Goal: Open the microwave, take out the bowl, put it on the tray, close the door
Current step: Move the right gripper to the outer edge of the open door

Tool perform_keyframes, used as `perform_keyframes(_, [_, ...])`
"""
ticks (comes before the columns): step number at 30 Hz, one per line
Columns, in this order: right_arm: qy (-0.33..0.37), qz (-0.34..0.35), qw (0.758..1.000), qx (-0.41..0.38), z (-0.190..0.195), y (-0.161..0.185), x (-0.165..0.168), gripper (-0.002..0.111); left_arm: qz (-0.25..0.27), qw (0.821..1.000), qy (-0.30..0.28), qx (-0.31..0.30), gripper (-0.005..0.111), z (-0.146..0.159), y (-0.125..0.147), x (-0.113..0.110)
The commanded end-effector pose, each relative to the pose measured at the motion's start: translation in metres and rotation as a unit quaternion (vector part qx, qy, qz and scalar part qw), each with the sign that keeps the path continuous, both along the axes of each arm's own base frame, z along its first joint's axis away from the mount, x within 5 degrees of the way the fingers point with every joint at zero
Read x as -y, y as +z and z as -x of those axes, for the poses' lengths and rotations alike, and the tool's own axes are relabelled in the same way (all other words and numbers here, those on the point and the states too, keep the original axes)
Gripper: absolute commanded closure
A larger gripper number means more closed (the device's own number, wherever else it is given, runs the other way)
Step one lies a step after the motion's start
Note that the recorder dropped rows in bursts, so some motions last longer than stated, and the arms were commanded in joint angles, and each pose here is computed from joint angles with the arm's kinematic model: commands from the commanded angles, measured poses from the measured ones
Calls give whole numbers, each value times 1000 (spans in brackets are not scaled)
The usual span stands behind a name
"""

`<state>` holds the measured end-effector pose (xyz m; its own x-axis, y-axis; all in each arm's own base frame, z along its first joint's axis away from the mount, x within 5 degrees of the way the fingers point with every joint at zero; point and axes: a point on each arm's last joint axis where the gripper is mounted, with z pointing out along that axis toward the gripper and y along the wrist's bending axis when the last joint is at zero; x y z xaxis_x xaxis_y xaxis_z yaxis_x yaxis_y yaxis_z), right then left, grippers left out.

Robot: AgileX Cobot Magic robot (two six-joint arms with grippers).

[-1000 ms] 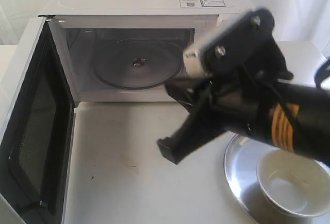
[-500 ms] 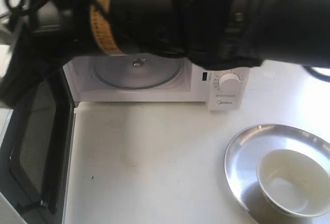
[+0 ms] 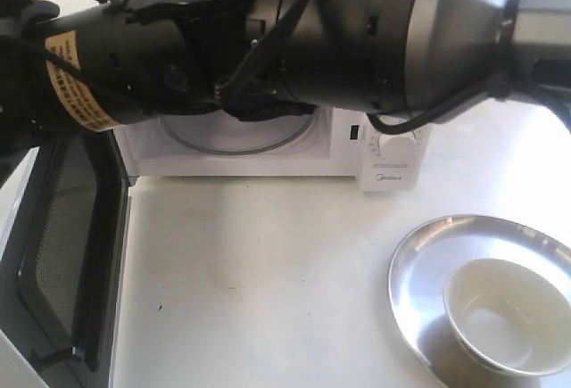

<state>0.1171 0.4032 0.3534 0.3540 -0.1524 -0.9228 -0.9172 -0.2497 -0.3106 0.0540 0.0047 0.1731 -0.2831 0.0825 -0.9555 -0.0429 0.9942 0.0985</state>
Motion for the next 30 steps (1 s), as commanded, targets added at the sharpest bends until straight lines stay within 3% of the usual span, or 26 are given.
perform_keyframes(1, [6,-2,1000,-4,9,2,-3,108,5,1000,0,2,107,0,1,0])
perform_keyframes(12, [-19,69,996,-54,0,-55,-20,108,5,1000,0,2,107,0,1,0])
perform_keyframes(17, [-68,78,994,-43,-7,-64,-15,108,5,1000,0,2,107,0,1,0])
perform_keyframes(21, [-152,67,986,-2,-20,-57,-3,108,5,1000,0,2,107,0,1,0])
perform_keyframes(26, [-291,60,951,80,-40,-50,23,108,5,1000,0,2,107,0,1,0])
perform_keyframes(28, [-357,71,922,130,-51,-53,37,108,5,1000,0,2,107,0,1,0])
perform_keyframes(30, [-441,83,876,178,-64,-54,53,108,5,1000,0,2,107,0,1,0])
